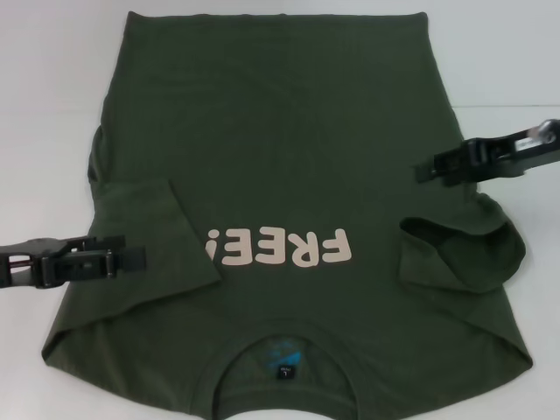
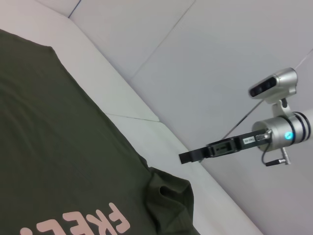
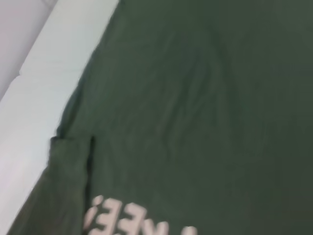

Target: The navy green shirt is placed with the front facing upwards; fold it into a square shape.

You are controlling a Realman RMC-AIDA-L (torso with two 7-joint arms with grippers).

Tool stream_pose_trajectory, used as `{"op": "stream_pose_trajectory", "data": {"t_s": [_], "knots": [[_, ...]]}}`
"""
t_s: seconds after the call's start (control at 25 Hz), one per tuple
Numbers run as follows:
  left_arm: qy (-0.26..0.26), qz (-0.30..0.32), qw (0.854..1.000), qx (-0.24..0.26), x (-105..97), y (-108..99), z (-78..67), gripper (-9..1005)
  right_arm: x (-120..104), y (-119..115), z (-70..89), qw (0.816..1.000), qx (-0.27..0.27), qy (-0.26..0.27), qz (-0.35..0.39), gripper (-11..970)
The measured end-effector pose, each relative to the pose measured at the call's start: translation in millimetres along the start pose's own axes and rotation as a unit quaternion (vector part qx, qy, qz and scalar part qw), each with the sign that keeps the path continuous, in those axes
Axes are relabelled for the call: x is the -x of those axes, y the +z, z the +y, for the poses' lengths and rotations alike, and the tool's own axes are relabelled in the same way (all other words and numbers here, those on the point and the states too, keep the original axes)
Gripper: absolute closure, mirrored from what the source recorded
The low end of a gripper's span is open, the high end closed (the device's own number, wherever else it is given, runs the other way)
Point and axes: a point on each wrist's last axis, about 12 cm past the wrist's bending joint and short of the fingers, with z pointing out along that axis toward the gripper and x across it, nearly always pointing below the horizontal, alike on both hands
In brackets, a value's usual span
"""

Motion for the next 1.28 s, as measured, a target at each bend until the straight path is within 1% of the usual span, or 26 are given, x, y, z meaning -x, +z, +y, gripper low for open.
{"op": "stream_pose_trajectory", "data": {"t_s": [0.24, 0.4, 0.44, 0.64, 0.88, 1.12, 1.28], "knots": [[-0.002, -0.001, 1.000, 0.002, 0.3, 0.0, 0.5, 37, -2.2, -42.9, -21.5, 0.998, -0.034, 0.059, 0.006, 300], [-0.001, -0.001, 1.000, 0.002, 1.2, 0.1, 0.6, 37, -6.7, -55.7, -31.7, 0.993, -0.083, 0.079, 0.026, 224], [-0.001, -0.001, 1.000, 0.002, 1.4, 0.2, 0.5, 37, -7.5, -56.9, -33.0, 0.992, -0.091, 0.081, 0.032, 226], [0.001, 0.001, 1.000, 0.001, 3.3, 1.5, 0.5, 37, -6.2, -49.3, -29.3, 0.989, -0.111, 0.078, 0.056, 234], [0.002, 0.004, 1.000, 0.002, 4.0, 1.0, 0.7, 37, 1.7, -34.2, -23.1, 0.984, -0.149, 0.063, 0.070, 241], [0.002, 0.004, 1.000, 0.003, 4.1, 0.9, 0.9, 37, 1.1, -17.7, -23.2, 0.980, -0.174, 0.058, 0.076, 240], [0.002, 0.003, 1.000, 0.005, 4.2, 1.1, 1.3, 37, -0.3, -8.0, -24.2, 0.980, -0.180, 0.058, 0.068, 240]]}}
